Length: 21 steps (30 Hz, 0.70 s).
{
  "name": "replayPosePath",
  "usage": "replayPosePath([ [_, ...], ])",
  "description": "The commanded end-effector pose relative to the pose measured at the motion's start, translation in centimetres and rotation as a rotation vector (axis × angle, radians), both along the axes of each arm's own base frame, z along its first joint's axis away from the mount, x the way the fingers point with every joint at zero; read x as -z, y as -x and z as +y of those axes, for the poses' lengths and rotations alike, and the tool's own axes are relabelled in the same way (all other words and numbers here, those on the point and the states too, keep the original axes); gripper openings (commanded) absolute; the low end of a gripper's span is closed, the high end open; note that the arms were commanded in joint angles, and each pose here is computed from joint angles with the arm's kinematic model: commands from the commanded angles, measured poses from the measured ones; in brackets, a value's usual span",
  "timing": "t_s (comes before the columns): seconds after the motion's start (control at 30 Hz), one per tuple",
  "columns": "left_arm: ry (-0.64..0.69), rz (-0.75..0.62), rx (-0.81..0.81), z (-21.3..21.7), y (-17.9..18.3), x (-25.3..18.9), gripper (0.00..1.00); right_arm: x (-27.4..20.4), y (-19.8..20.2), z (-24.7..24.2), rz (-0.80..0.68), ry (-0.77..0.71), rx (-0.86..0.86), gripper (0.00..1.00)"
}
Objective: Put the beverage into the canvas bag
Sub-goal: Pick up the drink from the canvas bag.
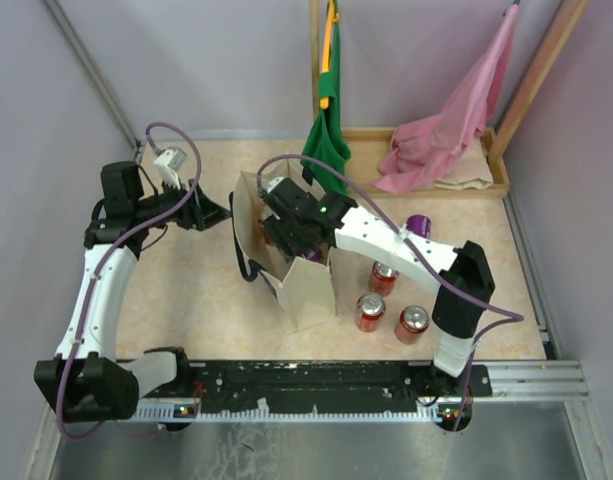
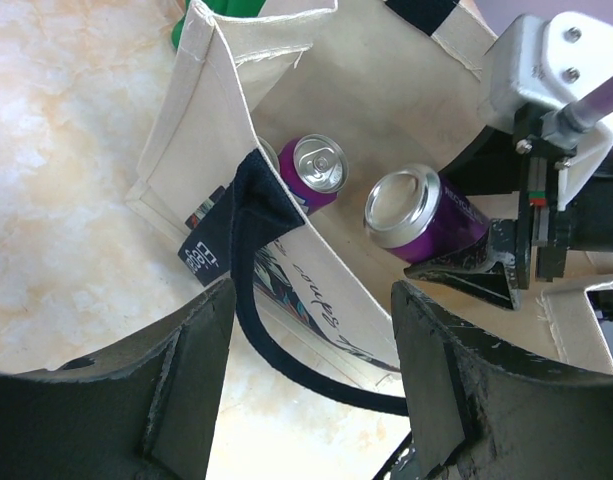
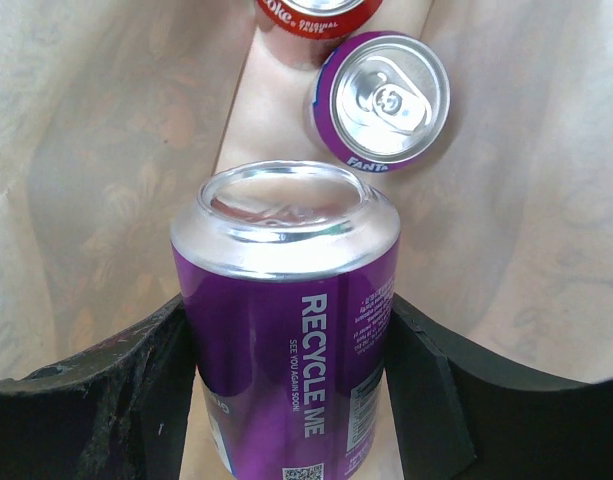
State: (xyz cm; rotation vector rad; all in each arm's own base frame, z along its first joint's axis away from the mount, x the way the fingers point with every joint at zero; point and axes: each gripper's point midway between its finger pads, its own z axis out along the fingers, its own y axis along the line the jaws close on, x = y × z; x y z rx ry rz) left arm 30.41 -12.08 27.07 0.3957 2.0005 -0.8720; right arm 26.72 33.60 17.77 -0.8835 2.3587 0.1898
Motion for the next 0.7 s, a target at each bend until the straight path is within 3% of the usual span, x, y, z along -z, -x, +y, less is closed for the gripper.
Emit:
replayPosePath([
  [0.0, 0.003, -0.009, 0.009, -0.2, 0.6, -0.3, 0.70, -8.8, -1.4, 0.8, -0.176, -0.186, 0.039, 0.00],
  [0.47, 0.001, -0.012, 0.019, -0.5, 0.6, -0.5, 0.70, -19.8, -1.8, -1.9, -0.426, -0.464, 0.147, 0.00],
  [0.57, 0.001, -0.013, 0.023, -0.6, 0.6, -0.6, 0.70, -22.8, -2.3, -4.8, -0.529, -0.495, 0.260, 0.00],
  [0.67, 0.000, -0.012, 0.030, -0.8, 0.7, -0.6, 0.70, -24.2, -2.8, -9.1, -0.607, -0.436, 0.405, 0.00],
])
